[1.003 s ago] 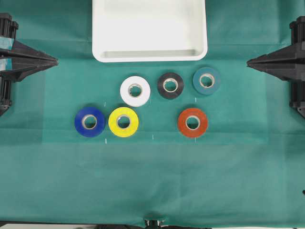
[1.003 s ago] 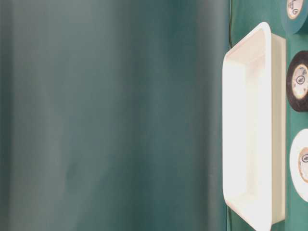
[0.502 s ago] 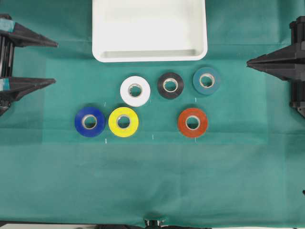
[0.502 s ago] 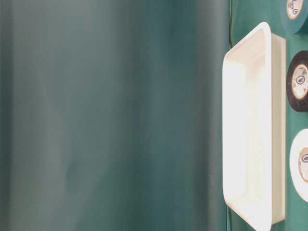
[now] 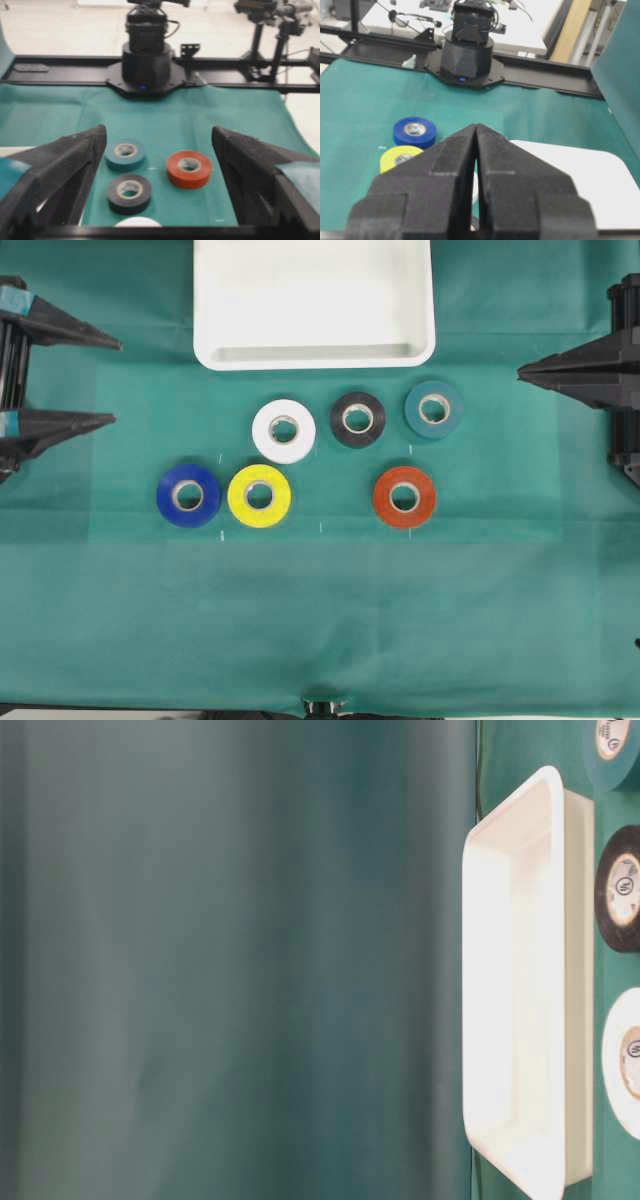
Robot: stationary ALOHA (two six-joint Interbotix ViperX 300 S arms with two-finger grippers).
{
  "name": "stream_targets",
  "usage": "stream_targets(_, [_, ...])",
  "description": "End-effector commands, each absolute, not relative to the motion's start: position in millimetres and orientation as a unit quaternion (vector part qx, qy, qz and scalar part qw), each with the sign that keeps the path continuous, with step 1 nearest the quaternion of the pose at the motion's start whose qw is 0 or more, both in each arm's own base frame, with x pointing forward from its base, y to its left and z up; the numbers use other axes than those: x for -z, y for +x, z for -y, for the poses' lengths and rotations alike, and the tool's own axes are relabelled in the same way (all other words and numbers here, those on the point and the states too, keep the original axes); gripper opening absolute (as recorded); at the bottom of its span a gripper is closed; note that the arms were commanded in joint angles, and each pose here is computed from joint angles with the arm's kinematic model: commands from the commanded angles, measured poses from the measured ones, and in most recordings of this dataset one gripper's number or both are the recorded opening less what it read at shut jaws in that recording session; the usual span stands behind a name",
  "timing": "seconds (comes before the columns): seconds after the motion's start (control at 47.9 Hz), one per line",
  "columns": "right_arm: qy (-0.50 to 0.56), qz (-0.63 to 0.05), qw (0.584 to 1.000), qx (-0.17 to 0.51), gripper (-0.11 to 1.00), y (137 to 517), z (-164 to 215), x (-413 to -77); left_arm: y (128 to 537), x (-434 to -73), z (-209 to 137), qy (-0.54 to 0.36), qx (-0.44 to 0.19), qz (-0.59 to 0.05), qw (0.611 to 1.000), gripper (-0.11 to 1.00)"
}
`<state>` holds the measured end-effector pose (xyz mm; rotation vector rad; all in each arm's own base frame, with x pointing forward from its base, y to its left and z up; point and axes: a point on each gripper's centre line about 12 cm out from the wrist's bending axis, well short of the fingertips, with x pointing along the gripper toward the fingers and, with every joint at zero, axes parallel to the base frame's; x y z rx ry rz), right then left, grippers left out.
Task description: Pick up the tape from a random location and place it into the white case.
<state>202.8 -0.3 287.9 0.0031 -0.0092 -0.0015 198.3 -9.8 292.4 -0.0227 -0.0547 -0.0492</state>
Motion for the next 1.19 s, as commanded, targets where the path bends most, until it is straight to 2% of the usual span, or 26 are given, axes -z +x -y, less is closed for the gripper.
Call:
stream_targets(0.0, [0.001,0.018,1.0,0.001,0.0,205,0,-299,200,-301,17,-0.013,0.042,0.037,0.998,1.0])
stream_targets(0.293, [-0.001,0.017,1.0,0.0,0.0,205,0,-298,198,-302,34,-0.015,0.085,0.028,0.996,1.0])
stream_targets(0.878, [-0.002,0.014,1.0,0.001,0.0,205,1,-298,200,-300,35,-0.013,0.086,0.021,0.996,1.0])
stream_targets(1.17, [-0.003,0.015,1.0,0.0,0.0,206,0,-298,221,-303,38,-0.012,0.086,0.003,0.996,1.0])
